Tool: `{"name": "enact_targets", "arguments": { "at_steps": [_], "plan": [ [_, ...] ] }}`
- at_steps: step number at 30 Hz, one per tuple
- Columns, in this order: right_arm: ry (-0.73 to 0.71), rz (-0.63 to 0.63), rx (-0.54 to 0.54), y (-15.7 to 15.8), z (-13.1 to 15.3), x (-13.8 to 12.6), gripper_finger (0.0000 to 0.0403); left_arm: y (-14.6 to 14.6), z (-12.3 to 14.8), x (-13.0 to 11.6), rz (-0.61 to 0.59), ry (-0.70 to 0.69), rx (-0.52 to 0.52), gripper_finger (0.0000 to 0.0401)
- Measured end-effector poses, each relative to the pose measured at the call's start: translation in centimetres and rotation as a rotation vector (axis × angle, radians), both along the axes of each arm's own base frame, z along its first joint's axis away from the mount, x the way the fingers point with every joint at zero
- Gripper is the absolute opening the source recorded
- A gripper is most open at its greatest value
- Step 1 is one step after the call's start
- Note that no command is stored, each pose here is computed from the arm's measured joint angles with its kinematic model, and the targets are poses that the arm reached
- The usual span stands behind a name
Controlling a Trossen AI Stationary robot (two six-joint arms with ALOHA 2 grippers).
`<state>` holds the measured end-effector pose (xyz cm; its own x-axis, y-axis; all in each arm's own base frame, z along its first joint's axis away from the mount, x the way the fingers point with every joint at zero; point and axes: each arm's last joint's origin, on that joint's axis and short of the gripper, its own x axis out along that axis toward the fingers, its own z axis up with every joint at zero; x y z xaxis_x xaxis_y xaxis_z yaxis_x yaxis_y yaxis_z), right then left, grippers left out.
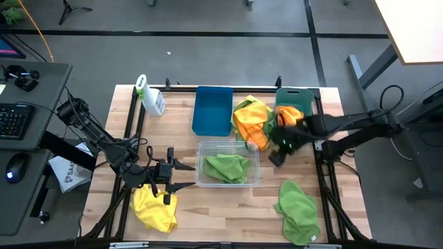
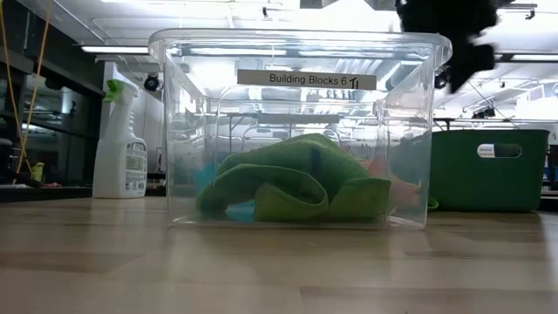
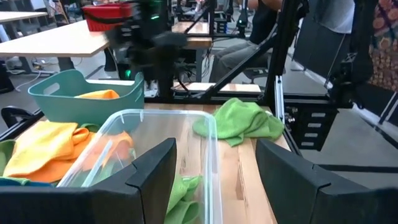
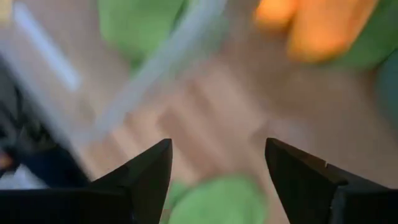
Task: Sort microfiber towel by color & place in baskets
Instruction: Put the bottom green towel into the transparent bin
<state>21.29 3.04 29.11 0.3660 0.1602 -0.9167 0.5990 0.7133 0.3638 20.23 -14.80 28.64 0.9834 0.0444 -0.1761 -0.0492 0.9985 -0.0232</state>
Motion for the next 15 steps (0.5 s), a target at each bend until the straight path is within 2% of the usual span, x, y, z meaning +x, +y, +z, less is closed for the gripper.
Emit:
{"name": "enact_targets", "arguments": {
  "at_steps": [3,8,15],
  "plan": [
    [0.074,0.012,0.067,3.3,-0.1,-1.1,0.0248,0.0,-0.1,0.0,0.002,0.006,-0.011,0.0209],
    [0.162,-0.026,0.121,8.8,-0.5,-3.4,0.0248,0.0,-0.1,0.0,0.003,0.01,-0.012,0.0209],
    [0.334,-0.084,0.182,16.0,-3.3,-5.3,0.0248,0.0,-0.1,0.0,0.008,0.008,-0.037,0.0209]
  ]
}}
